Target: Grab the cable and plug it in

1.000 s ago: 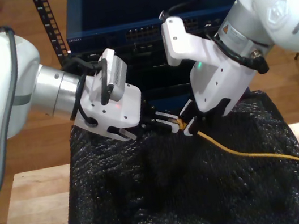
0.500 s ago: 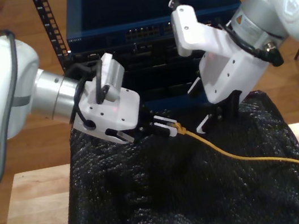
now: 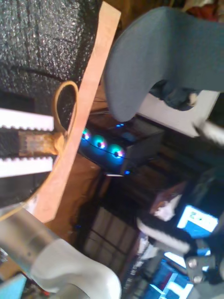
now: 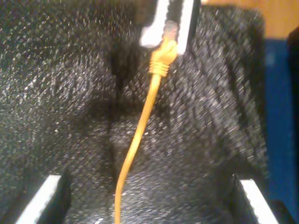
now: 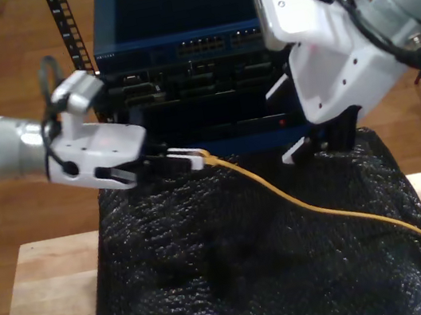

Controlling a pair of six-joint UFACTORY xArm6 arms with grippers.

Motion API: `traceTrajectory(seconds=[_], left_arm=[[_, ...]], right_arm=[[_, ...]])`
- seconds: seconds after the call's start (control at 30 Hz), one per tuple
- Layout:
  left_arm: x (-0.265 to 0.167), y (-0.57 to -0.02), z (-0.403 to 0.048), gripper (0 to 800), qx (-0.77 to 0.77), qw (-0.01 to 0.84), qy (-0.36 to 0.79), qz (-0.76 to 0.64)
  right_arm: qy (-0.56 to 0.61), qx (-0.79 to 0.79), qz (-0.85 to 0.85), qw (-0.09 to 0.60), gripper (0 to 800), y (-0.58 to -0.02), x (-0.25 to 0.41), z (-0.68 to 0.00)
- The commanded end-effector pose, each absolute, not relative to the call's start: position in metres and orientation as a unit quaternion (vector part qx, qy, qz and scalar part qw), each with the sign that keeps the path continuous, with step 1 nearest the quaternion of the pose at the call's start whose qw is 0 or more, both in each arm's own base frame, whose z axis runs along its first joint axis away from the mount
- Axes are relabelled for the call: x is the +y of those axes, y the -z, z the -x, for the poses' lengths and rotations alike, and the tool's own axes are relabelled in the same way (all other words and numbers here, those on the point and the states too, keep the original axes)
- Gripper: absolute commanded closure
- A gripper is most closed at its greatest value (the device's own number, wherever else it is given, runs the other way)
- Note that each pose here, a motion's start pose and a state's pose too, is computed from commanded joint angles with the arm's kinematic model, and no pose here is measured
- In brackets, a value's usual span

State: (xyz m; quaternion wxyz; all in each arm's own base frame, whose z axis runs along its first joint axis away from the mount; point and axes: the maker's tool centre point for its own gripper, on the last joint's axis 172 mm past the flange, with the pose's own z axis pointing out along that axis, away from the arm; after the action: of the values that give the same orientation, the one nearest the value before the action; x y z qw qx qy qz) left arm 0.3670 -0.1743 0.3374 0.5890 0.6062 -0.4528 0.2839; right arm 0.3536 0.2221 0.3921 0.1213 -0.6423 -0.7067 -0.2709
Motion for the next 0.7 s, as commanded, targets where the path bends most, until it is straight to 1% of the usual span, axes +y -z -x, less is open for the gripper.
traceTrajectory(seconds=[0.07,0.13,0.3,0.5,0.6,0.7], left_arm=[[-0.174,-0.342,-0.358,797,-0.451,0.607,-0.276,-0.594],[-0.172,-0.345,-0.359,797,-0.443,0.615,-0.277,-0.590],[-0.173,-0.352,-0.364,795,-0.409,0.645,-0.278,-0.583],[-0.173,-0.366,-0.366,795,-0.379,0.683,-0.282,-0.557],[-0.173,-0.374,-0.363,794,-0.373,0.700,-0.282,-0.540],[-0.169,-0.380,-0.360,794,-0.359,0.723,-0.275,-0.522]], right_arm=[[0.275,-0.715,0.630,0.125,6,-0.396,0.232,-0.348],[0.284,-0.725,0.615,0.120,7,-0.400,0.241,-0.346],[0.323,-0.739,0.584,0.092,27,-0.409,0.256,-0.345],[0.361,-0.748,0.554,0.057,27,-0.410,0.264,-0.348],[0.370,-0.751,0.544,0.052,45,-0.410,0.271,-0.345],[0.381,-0.755,0.531,0.047,48,-0.415,0.279,-0.341]])
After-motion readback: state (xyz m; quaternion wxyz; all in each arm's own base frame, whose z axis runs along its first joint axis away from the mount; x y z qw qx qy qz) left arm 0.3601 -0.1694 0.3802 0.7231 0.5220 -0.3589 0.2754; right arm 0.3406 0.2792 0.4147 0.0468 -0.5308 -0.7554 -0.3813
